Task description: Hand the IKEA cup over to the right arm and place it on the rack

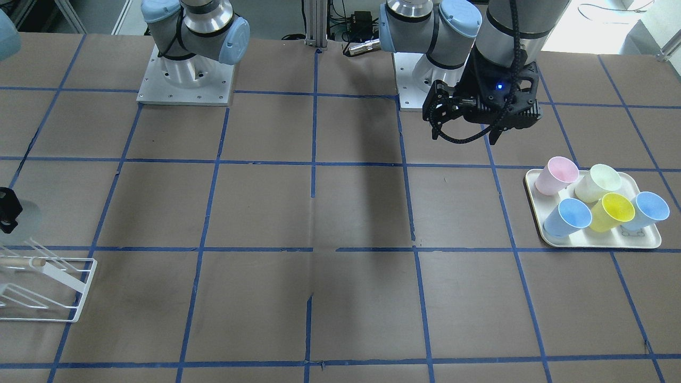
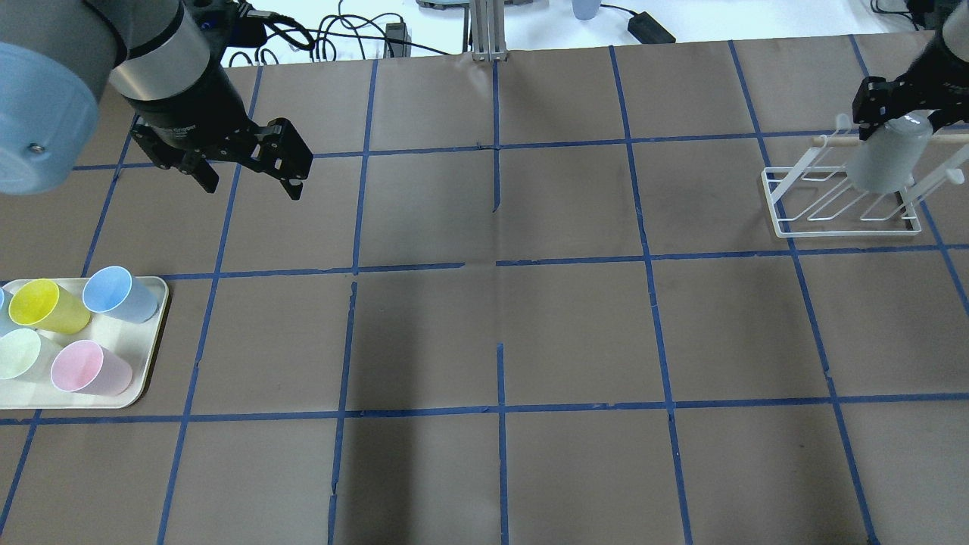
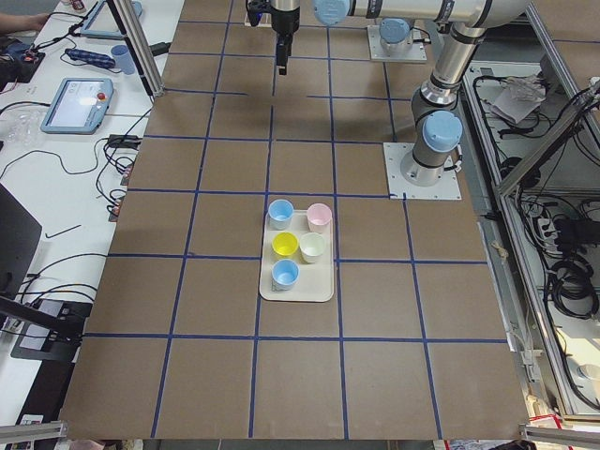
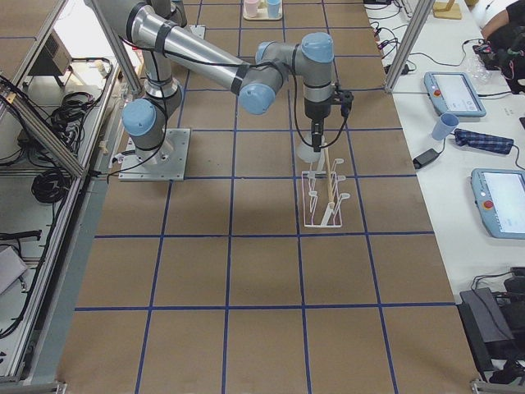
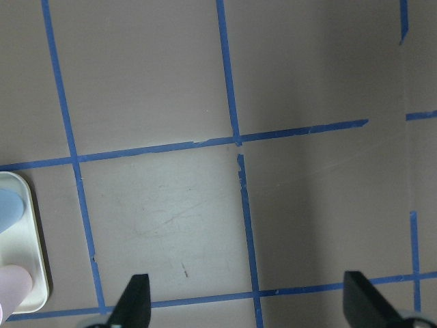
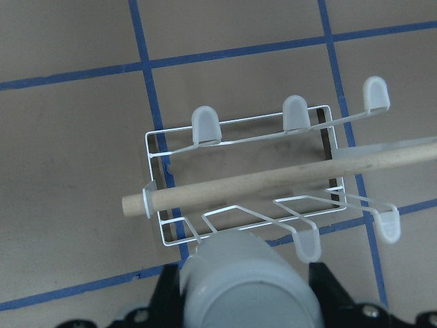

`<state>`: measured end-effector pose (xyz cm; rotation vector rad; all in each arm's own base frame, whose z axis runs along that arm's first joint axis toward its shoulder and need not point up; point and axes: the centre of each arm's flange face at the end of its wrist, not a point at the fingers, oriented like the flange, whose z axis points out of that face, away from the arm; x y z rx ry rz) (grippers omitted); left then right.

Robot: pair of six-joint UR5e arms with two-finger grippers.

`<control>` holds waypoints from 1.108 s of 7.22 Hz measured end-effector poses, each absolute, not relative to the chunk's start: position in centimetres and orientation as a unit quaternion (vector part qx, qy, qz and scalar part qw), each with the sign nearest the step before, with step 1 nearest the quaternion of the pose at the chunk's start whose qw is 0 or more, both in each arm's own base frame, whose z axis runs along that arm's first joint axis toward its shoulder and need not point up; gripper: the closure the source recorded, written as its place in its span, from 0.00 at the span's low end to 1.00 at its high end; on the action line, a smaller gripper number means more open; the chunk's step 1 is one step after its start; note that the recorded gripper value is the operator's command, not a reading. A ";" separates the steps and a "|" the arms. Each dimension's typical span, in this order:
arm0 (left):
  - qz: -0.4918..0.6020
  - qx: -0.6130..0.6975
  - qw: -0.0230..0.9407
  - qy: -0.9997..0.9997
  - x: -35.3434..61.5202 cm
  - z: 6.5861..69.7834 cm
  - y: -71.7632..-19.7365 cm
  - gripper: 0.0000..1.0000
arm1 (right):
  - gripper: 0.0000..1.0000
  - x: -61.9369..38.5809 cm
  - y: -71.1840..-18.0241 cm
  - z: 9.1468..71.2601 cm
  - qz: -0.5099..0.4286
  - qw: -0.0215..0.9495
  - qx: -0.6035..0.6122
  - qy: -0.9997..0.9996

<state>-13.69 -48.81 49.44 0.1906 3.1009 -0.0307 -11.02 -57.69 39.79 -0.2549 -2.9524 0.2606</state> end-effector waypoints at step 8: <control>-0.032 0.039 -0.011 0.999 -12.3 50.8 -49.2 0.00 | 0.00 -11.4 -58.6 34.8 0.095 0.083 -0.085 -0.988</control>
